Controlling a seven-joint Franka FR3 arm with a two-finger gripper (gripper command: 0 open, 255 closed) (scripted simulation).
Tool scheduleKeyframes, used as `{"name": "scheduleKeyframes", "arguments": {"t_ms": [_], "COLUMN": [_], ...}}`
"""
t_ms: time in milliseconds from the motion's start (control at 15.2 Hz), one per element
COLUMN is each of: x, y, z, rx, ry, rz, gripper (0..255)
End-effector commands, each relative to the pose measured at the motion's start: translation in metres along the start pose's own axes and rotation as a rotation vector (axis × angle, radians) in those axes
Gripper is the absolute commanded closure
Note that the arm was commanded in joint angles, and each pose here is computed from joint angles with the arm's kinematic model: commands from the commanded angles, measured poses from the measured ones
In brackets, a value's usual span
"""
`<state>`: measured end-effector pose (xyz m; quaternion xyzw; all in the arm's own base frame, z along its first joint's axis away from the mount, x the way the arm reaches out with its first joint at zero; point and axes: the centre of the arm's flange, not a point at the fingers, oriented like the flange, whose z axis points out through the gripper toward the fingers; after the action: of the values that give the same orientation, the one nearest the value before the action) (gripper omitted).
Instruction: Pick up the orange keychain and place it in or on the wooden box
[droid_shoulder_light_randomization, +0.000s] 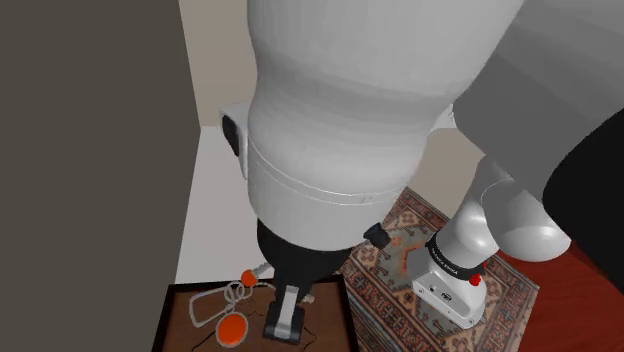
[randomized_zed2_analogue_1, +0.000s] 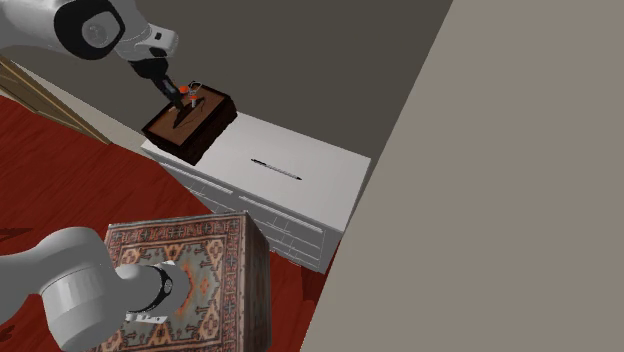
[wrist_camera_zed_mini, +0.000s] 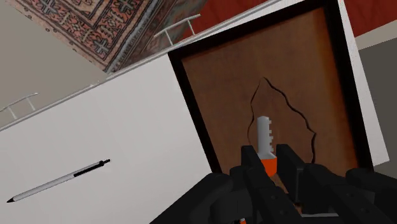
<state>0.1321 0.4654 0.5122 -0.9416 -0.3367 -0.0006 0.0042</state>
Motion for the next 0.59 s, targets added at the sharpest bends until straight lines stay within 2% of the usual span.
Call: {"name": "scheduleKeyframes", "arguments": {"t_ms": [0,132,528], "x": [-0.013,-0.020,-0.020], "y": [-0.024,-0.038,-0.038], "z": [-0.001,-0.001,0.031], "rx": [0.000,0.000,0.000], "ry": [0.000,0.000,0.000], "rz": [0.001,0.001,0.001], "gripper": [255,255,255]}}
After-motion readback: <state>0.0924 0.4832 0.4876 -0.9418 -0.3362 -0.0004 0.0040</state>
